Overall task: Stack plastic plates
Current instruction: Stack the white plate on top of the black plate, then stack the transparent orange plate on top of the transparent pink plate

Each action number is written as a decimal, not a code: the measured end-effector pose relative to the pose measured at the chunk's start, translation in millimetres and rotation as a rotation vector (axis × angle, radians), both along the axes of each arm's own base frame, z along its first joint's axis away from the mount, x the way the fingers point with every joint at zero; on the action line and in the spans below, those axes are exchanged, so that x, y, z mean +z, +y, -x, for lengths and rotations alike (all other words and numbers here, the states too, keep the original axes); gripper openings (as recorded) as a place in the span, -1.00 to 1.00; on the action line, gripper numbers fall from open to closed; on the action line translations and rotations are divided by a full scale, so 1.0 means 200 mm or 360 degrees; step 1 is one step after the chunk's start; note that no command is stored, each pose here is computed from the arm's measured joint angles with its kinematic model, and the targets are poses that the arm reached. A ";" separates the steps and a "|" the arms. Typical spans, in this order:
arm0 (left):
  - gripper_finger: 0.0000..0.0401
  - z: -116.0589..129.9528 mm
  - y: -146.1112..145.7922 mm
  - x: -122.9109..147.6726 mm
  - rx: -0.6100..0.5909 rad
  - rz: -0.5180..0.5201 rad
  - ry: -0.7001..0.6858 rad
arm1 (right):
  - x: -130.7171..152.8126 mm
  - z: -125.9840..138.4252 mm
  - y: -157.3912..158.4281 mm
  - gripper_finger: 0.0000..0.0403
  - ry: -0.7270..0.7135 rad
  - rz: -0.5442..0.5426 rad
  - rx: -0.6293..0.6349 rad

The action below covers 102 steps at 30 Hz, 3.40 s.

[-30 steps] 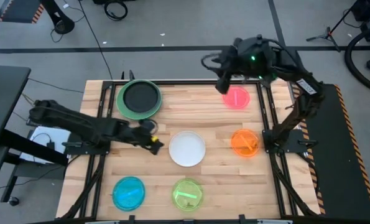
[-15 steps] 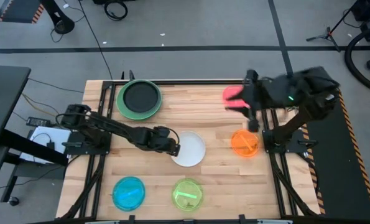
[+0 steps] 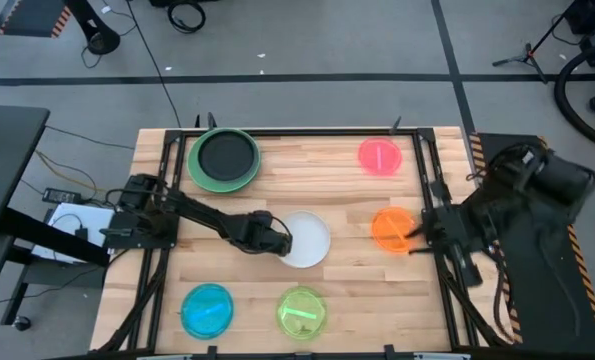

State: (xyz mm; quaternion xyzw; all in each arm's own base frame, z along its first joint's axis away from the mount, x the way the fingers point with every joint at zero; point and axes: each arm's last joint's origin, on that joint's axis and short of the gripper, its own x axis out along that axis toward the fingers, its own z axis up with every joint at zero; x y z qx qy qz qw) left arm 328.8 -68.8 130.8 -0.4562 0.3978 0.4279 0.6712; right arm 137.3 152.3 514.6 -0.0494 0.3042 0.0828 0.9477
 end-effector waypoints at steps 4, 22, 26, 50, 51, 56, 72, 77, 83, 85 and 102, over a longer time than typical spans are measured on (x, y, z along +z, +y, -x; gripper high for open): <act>-0.13 0.01 -0.03 -0.02 0.0033 -0.0009 0.0012 | -0.06 0.02 0.10 -0.37 0.0031 -0.0001 -0.0011; -0.93 0.17 0.04 0.30 0.0118 0.0083 0.0008 | -0.10 -0.06 0.18 -0.37 -0.0002 0.0115 0.0063; -0.93 0.31 0.20 0.47 0.0239 0.0040 0.0051 | -0.08 -0.12 0.16 -0.37 -0.0056 0.0121 0.0058; -0.88 0.72 0.92 0.34 0.1871 -0.0201 -0.0206 | -0.10 -0.22 0.03 -0.38 0.0051 0.0085 -0.0165; -0.85 0.72 0.92 0.32 0.1894 -0.0193 -0.0249 | -0.10 -0.23 0.02 -0.38 0.0052 0.0084 -0.0175; -0.76 0.76 0.89 0.23 0.1994 -0.0080 -0.0217 | -0.10 -0.26 -0.01 -0.38 0.0061 0.0086 -0.0213; -0.25 0.81 0.84 0.43 0.1561 -0.0043 -0.0077 | -0.21 -0.31 -0.07 -0.37 0.0297 0.0166 -0.0350; -0.15 0.80 0.76 0.65 0.1240 -0.0170 -0.0292 | -0.45 -0.37 -0.01 -0.38 0.0573 0.0163 -0.0484; -0.13 0.75 0.54 0.87 0.0726 -0.0287 -0.0541 | -0.85 -0.41 0.02 -0.37 0.1003 0.0141 -0.0728; -0.13 0.73 0.45 0.90 0.0542 -0.0337 -0.0584 | -0.99 -0.41 0.02 -0.36 0.1129 0.0134 -0.0780; -0.13 0.69 -0.15 1.04 -0.0833 -0.0725 -0.1195 | -1.80 -0.41 -0.39 0.14 0.1915 -0.0210 -0.1303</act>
